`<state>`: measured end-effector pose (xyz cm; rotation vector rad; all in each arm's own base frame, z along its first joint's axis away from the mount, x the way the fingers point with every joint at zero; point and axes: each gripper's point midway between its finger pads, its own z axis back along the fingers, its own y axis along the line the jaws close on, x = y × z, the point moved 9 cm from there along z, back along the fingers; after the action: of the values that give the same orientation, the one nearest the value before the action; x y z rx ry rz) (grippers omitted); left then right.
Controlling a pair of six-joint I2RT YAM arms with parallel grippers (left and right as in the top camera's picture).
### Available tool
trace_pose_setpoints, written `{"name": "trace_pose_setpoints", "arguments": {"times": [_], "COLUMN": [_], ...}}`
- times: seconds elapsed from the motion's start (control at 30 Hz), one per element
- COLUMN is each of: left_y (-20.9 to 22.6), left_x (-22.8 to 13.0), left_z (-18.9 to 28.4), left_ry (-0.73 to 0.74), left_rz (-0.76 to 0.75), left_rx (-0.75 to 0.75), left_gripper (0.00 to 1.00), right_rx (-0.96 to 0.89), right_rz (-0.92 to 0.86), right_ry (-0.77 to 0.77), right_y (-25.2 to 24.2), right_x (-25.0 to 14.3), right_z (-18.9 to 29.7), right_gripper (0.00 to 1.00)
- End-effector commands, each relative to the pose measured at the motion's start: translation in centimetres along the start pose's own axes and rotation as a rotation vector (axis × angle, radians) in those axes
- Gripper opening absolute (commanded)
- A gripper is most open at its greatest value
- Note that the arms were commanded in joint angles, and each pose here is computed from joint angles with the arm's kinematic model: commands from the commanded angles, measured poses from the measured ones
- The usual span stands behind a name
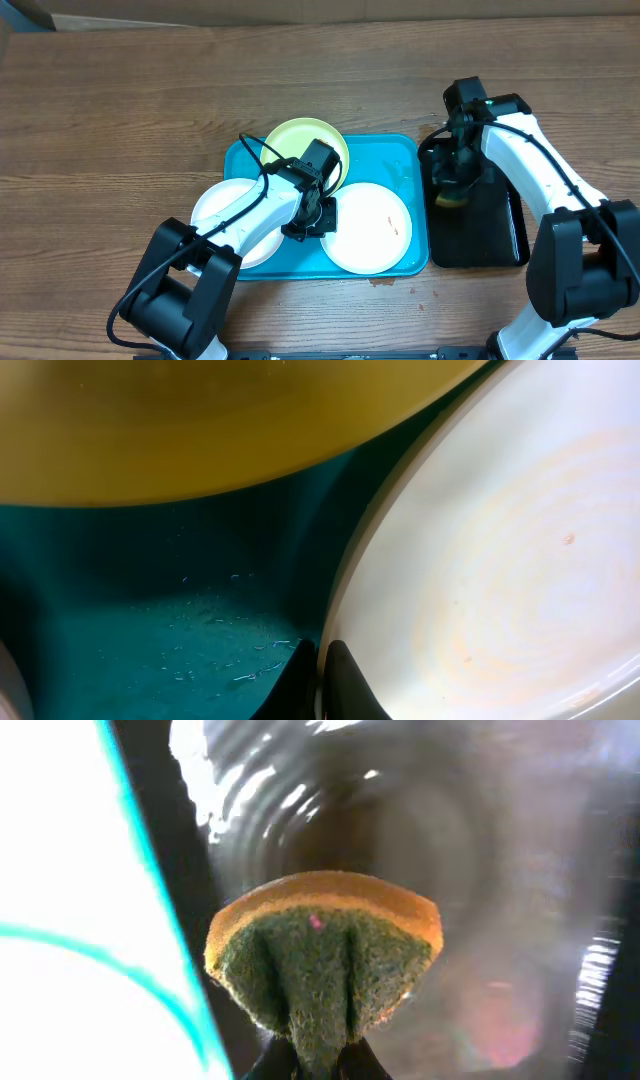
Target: Clean dirty plates on tray and stack at the side
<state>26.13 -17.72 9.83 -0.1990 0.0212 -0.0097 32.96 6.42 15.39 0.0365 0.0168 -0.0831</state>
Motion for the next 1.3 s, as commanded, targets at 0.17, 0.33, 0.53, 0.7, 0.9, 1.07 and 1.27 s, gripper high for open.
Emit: {"name": "trace_pose_setpoints", "arguments": {"times": [0.17, 0.33, 0.53, 0.7, 0.9, 1.07, 1.27], "left_y": [-0.2, -0.2, -0.1, -0.1, -0.1, -0.1, -0.1], "left_x": [0.2, 0.2, 0.2, 0.2, 0.2, 0.2, 0.2], "left_z": [0.1, 0.1, 0.1, 0.1, 0.1, 0.1, 0.1], "left_ry": [0.002, 0.002, 0.005, 0.004, 0.004, 0.004, 0.004], "left_rz": [-0.008, -0.008, -0.007, -0.007, -0.007, -0.007, -0.007], "left_rx": [-0.002, -0.002, 0.000, -0.001, 0.000, 0.000, 0.000], "left_gripper": [0.04, 0.04, 0.04, 0.04, 0.04, 0.04, 0.04], "right_rx": [0.226, 0.093, -0.095, -0.117, -0.106, -0.113, -0.121], "right_rz": [0.231, 0.294, 0.343, 0.391, 0.413, 0.412, 0.383], "right_ry": [0.028, 0.016, -0.026, -0.088, -0.153, -0.137, -0.101], "right_y": [5.1, 7.3, 8.9, 10.0, 10.3, 9.7, 9.0], "right_x": [-1.5, -2.8, -4.6, -5.3, -5.9, -6.5, -7.4], "right_z": [1.1, 0.7, -0.7, -3.0, -5.7, -6.8, -7.9], "right_gripper": [0.04, 0.04, 0.04, 0.04, 0.04, 0.04, 0.04]}}
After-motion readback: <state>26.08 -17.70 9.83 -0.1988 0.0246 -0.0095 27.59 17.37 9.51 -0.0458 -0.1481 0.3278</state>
